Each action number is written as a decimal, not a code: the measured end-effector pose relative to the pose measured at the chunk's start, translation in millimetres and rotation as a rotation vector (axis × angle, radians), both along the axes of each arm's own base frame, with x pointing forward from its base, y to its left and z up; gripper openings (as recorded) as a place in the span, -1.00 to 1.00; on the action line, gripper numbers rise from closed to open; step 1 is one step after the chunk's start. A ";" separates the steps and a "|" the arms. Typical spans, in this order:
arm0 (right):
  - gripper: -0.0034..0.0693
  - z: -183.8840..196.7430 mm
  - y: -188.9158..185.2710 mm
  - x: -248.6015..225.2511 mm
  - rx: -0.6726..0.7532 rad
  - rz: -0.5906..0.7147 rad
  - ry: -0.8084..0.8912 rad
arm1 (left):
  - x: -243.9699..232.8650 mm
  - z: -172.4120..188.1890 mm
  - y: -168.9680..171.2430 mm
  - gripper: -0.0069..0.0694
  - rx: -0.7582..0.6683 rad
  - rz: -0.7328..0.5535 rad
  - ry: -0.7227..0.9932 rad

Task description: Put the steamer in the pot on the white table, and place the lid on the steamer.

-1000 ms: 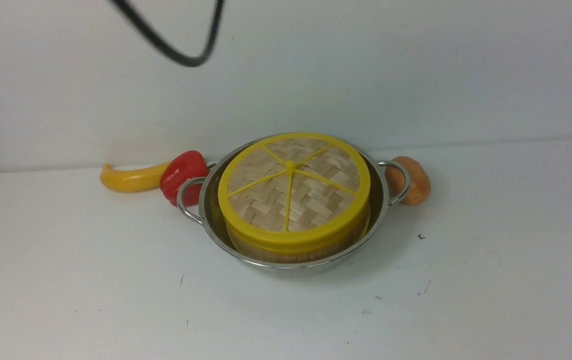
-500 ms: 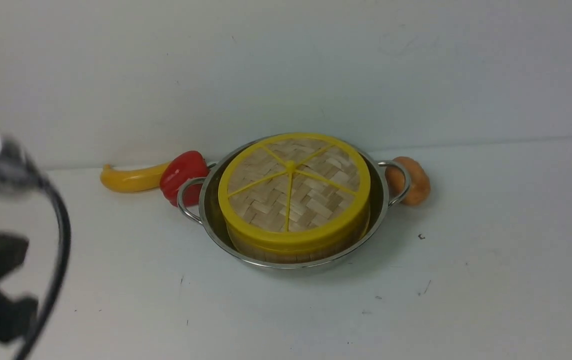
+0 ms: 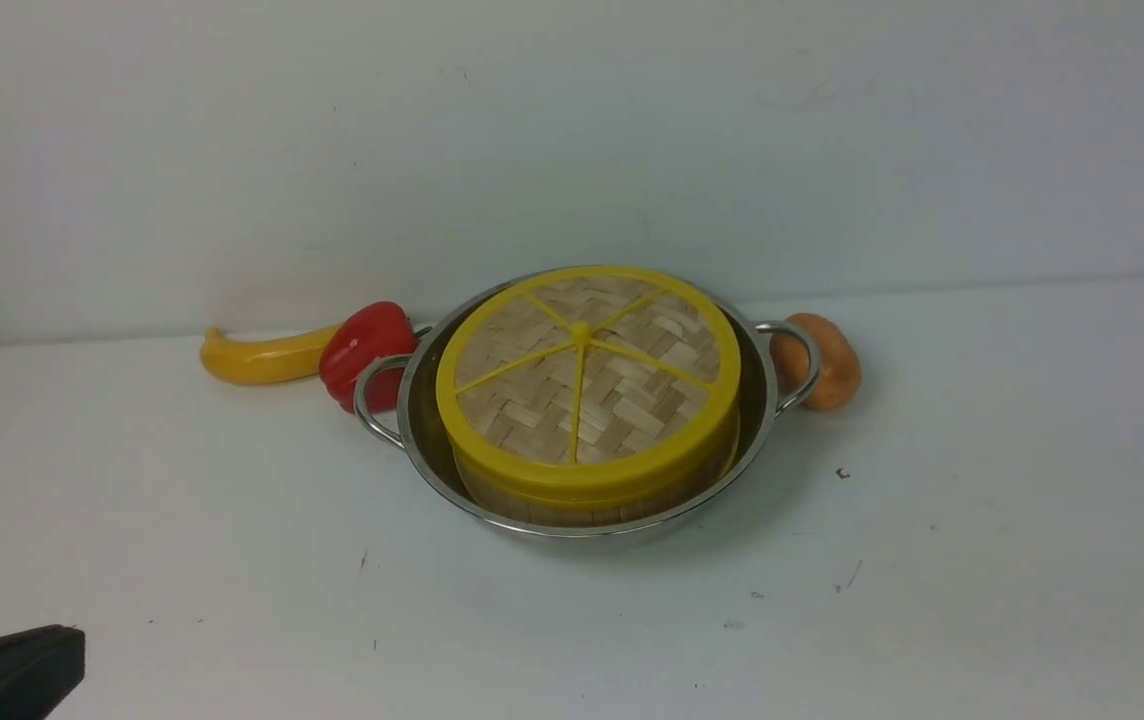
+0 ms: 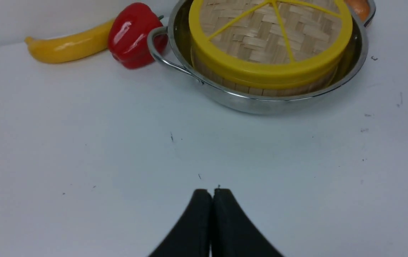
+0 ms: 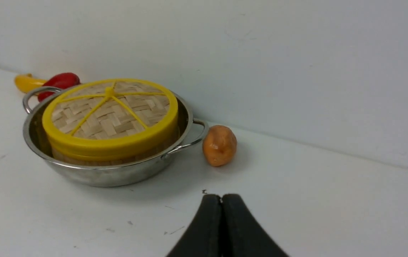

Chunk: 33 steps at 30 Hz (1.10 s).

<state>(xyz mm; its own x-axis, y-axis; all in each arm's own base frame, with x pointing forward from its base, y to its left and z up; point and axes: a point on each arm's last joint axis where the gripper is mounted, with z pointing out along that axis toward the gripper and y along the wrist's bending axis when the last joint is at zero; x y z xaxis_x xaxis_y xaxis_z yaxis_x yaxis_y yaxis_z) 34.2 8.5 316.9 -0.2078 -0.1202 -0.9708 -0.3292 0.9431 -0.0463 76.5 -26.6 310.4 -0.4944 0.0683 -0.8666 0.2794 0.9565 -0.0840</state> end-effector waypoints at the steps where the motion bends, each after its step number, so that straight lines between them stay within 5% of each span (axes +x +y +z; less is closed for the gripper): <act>1: -0.89 0.0 0.6 -0.2 0.009 0.005 0.004 | -0.1 0.0 -0.2 -0.82 -0.002 -0.001 0.001; 6: -0.88 -0.2 4.1 -1.5 0.066 0.032 0.026 | 0.1 -0.2 0.1 -0.82 0.011 -0.005 -0.003; 10: -0.86 -0.1 4.8 -1.8 0.078 0.037 0.030 | 0.3 -3.4 9.4 -0.81 0.187 -0.003 -0.082; 14: -0.82 0.0 4.8 -1.8 0.078 0.038 0.029 | -11.5 -26.6 28.1 -0.79 0.283 0.129 -0.175; 22: -0.75 0.0 4.9 -1.8 0.080 0.039 0.029 | -31.4 -78.9 41.7 -0.74 0.215 0.360 -0.316; 33: -0.69 -0.4 5.1 -1.6 0.083 0.039 0.031 | -26.5 -138.6 41.5 -0.74 0.217 0.368 -0.169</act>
<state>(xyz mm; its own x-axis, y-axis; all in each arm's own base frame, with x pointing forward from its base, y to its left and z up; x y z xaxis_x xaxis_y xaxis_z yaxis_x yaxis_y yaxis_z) 32.6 13.5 316.5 -0.2348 -0.0483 -0.9708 -0.3660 0.9297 0.0423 50.0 14.9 171.8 -0.3732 0.1037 -0.9220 -0.0895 0.9851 0.1470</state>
